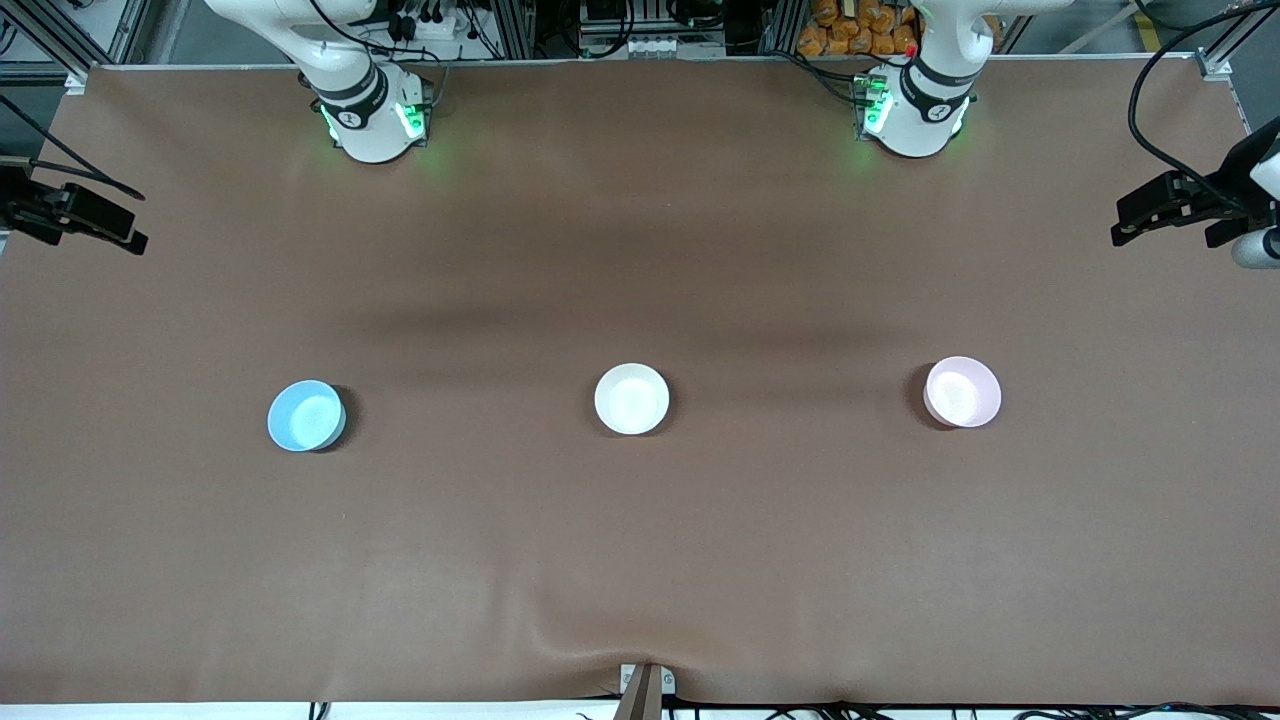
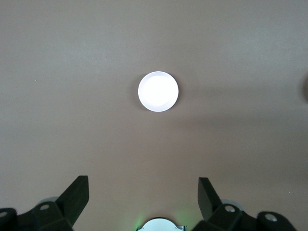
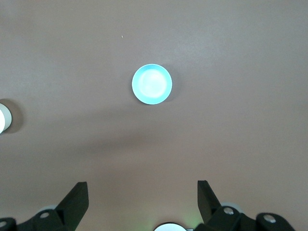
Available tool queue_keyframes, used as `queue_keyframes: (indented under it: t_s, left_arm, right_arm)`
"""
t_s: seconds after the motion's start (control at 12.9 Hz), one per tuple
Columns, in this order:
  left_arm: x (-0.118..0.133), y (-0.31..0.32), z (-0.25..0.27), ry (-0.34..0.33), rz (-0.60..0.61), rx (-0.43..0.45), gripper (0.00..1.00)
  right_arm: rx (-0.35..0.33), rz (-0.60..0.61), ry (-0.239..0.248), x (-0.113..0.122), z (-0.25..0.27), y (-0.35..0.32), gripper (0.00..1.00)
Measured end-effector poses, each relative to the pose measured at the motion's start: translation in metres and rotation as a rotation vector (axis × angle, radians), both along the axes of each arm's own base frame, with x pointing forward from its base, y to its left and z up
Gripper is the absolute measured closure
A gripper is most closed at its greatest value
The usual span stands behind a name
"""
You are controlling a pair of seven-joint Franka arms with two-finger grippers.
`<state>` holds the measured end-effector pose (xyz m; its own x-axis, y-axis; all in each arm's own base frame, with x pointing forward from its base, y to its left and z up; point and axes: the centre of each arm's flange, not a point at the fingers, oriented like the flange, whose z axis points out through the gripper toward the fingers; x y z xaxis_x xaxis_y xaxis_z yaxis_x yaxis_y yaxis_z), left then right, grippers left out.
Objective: Stack pink and blue bowls on white bowl
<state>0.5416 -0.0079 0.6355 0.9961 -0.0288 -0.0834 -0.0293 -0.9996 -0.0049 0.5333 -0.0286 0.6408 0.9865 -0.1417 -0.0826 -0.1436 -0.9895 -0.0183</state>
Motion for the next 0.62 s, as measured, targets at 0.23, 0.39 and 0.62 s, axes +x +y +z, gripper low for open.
queue_keyframes:
  t_s: [0.23,0.39,0.62]
  left_arm:
    - [0.004,-0.001,-0.008,0.015,-0.006,-0.008,0.00]
    - [0.008,-0.001,-0.019,0.028,-0.019,-0.011,0.00]
    - [0.022,0.002,-0.058,0.034,-0.019,-0.012,0.00]
  right_arm:
    - [0.000,0.000,0.000,0.000,0.000,0.000,0.00]
    - [0.000,0.000,0.000,0.000,0.000,0.000,0.00]
    - [0.000,0.000,0.000,0.000,0.000,0.000,0.00]
